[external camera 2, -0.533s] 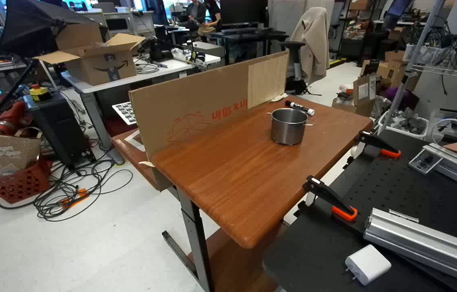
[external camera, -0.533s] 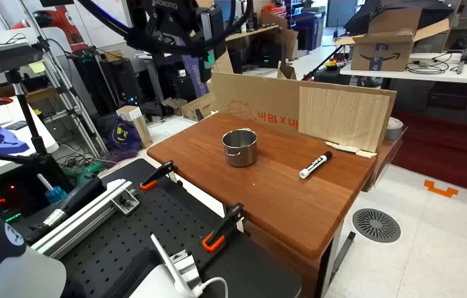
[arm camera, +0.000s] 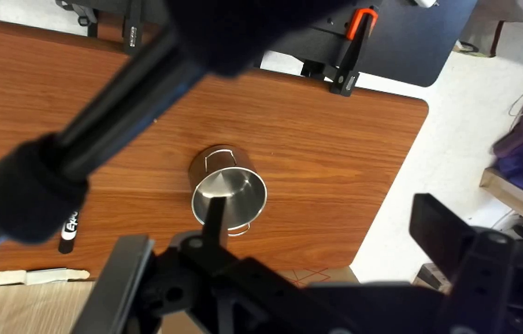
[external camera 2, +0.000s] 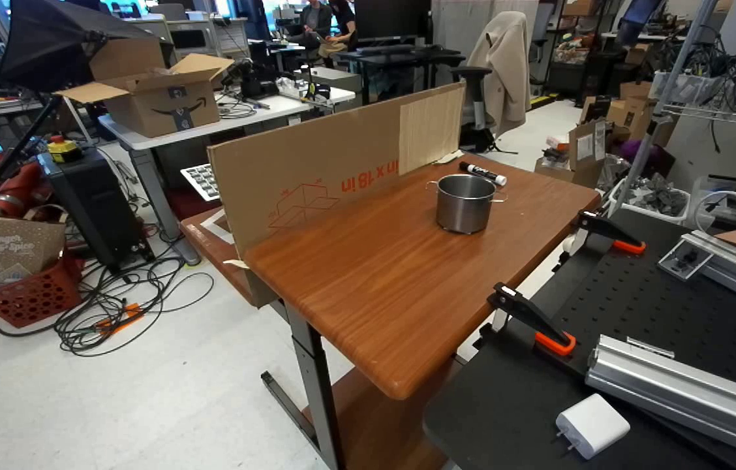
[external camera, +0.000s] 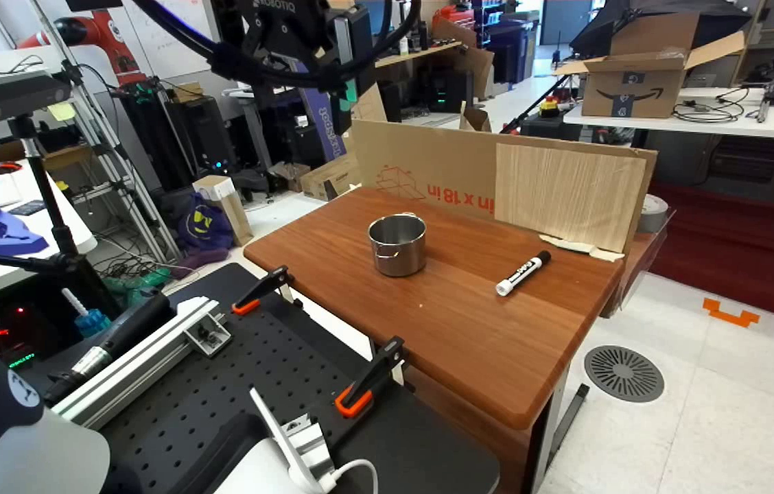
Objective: Pick up the pen from the table and put it in the silver pot.
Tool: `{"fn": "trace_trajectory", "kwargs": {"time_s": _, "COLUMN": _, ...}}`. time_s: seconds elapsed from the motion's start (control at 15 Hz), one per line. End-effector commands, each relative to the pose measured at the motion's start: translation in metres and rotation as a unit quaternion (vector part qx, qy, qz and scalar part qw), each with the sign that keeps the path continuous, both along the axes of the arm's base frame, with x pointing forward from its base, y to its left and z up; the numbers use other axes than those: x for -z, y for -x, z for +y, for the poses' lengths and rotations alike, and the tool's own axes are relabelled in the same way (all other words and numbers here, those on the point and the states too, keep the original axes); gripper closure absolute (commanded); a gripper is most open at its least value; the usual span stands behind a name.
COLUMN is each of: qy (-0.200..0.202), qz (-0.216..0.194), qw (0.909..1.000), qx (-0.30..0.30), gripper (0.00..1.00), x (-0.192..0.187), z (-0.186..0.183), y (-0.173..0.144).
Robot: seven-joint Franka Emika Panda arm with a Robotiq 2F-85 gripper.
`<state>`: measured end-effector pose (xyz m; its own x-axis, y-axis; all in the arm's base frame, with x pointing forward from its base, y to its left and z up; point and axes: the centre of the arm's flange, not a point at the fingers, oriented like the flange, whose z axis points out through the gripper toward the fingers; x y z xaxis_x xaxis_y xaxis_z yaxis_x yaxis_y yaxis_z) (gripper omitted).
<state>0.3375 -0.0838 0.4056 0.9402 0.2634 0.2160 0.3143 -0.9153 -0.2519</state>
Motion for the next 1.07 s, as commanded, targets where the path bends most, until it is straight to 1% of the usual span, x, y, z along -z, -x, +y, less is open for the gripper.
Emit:
{"fn": "trace_trajectory", "kwargs": {"time_s": 0.0, "qy": 0.008, "qz": 0.002, "qw": 1.0, "qx": 0.001, "gripper": 0.0, "x": 0.005, "z": 0.002, "y": -0.011}}
{"fn": "trace_trajectory", "kwargs": {"time_s": 0.27, "qy": 0.008, "qz": 0.017, "qw": 0.9998, "qx": 0.011, "gripper": 0.0, "x": 0.01, "z": -0.007, "y": -0.034}}
{"fn": "trace_trajectory", "kwargs": {"time_s": 0.73, "qy": 0.003, "qz": 0.047, "qw": 0.9972, "qx": 0.058, "gripper": 0.0, "x": 0.019, "z": -0.042, "y": -0.096}}
{"fn": "trace_trajectory", "kwargs": {"time_s": 1.0, "qy": 0.008, "qz": 0.068, "qw": 0.9937, "qx": 0.089, "gripper": 0.0, "x": 0.038, "z": -0.062, "y": -0.13}}
